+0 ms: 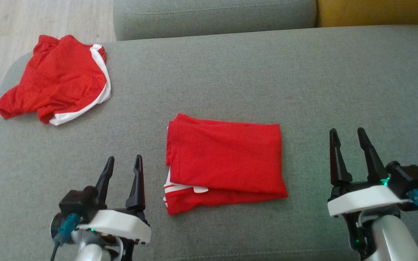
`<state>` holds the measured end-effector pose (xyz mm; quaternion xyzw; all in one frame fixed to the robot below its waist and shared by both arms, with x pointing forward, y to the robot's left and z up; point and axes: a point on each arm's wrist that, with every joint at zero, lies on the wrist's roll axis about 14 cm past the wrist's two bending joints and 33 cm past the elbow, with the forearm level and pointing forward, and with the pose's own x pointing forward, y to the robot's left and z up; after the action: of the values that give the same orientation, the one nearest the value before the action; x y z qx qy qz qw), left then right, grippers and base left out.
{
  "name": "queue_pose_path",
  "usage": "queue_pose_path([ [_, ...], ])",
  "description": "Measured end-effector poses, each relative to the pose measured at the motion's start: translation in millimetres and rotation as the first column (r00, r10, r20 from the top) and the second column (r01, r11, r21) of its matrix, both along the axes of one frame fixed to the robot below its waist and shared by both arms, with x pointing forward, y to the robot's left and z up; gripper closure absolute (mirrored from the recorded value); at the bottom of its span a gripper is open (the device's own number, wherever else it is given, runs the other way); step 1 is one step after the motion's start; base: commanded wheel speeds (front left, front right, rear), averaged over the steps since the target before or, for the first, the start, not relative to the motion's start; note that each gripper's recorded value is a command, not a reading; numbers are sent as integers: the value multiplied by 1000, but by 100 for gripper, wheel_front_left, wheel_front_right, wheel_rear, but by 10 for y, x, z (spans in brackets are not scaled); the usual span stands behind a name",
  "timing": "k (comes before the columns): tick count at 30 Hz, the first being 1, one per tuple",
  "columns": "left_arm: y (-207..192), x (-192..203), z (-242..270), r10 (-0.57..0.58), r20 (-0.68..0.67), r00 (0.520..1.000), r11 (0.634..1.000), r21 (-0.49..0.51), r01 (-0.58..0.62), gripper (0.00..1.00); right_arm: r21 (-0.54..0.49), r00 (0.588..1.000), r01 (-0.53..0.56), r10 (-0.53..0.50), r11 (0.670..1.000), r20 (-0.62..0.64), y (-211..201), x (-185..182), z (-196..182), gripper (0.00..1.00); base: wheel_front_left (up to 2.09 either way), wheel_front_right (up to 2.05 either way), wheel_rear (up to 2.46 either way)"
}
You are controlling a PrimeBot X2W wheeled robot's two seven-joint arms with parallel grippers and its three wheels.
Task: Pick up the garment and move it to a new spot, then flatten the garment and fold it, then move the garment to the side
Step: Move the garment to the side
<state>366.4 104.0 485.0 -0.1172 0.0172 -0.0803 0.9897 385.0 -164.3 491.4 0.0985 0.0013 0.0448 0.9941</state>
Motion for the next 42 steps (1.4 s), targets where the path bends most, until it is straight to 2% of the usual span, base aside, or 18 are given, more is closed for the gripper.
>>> queue_pose_path([
  [26, 11, -26, -46, 2, -4, 1000, 1000, 4, -1, 0, -8, 999, -3, 3, 1000, -37, 1, -63, -80, 0, 0, 0, 0],
  [32, 13, -28, -64, 3, -8, 1000, 1000, 2, -3, 0, -24, 985, -53, 48, 998, -165, 120, -76, -335, 0, 0, 0, 0],
  [37, 43, -40, -110, 13, -23, 1000, 1000, -4, -13, 0, 32, 939, -116, 119, 993, -324, 326, -64, -643, 0, 0, 0, 0],
  [42, 111, -52, -176, 39, -46, 998, 999, -10, -39, 0, 61, 892, -178, 187, 982, -411, 533, 78, -784, 0, 0, 0, 0],
])
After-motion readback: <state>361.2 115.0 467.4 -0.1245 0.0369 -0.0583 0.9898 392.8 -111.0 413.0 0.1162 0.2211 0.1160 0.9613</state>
